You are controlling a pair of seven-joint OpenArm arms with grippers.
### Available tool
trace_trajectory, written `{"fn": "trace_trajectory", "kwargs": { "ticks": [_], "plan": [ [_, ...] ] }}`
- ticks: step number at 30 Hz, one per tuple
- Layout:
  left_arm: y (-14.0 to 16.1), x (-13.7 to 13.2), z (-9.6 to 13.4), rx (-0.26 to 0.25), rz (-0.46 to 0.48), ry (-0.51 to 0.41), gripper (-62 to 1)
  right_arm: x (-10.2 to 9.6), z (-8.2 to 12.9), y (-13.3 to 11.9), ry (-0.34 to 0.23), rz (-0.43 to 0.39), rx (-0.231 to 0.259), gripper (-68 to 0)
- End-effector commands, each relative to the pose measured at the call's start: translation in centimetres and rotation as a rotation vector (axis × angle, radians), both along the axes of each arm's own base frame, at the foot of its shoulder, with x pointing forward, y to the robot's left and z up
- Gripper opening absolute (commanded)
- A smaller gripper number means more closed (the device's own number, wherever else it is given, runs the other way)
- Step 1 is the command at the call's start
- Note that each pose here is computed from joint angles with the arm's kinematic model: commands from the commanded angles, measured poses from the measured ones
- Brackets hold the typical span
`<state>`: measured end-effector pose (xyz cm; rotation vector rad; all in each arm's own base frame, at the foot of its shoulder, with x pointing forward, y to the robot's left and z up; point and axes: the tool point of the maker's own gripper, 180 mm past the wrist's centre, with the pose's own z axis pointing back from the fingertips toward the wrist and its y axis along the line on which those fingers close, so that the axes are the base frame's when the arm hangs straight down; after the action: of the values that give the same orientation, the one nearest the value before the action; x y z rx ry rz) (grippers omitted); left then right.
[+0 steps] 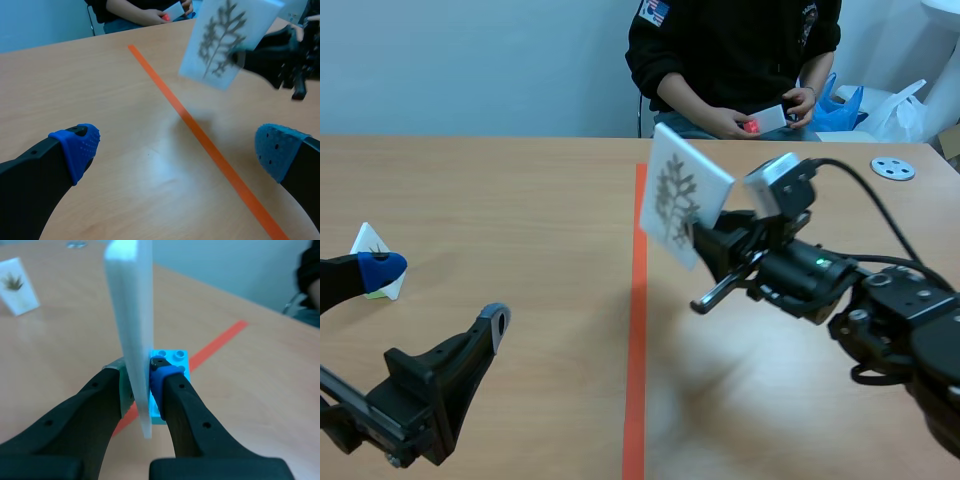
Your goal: Sort the leaf by its shape. The table is split by an orange tape line. A compound leaf with several leaflets goes to the left side, a simple leaf with one blade goes to the right side. Return to the home posture when a red brick is placed on the table.
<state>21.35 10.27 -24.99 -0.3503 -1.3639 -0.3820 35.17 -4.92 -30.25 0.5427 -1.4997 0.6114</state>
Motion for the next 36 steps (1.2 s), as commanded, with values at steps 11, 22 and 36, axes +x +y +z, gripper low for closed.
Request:
{"fn": "trace_trajectory", "kwargs": {
  "ticks": [11,22,36],
  "plan": [
    [0.0,0.2,0.6,-0.01,0.001,-0.021,1.4,1.9,5.0,-14.2,-0.055,-0.308,0.072,-65.8],
    [0.0,0.2,0.6,-0.01,0.001,-0.021,1.4,2.3,2.8,-23.7,0.087,-0.678,0.05,-65.8],
    [0.0,0.2,0.6,-0.01,0.001,-0.021,1.4,1.1,-2.3,-26.3,0.189,-0.845,0.073,-65.8]
  ]
}}
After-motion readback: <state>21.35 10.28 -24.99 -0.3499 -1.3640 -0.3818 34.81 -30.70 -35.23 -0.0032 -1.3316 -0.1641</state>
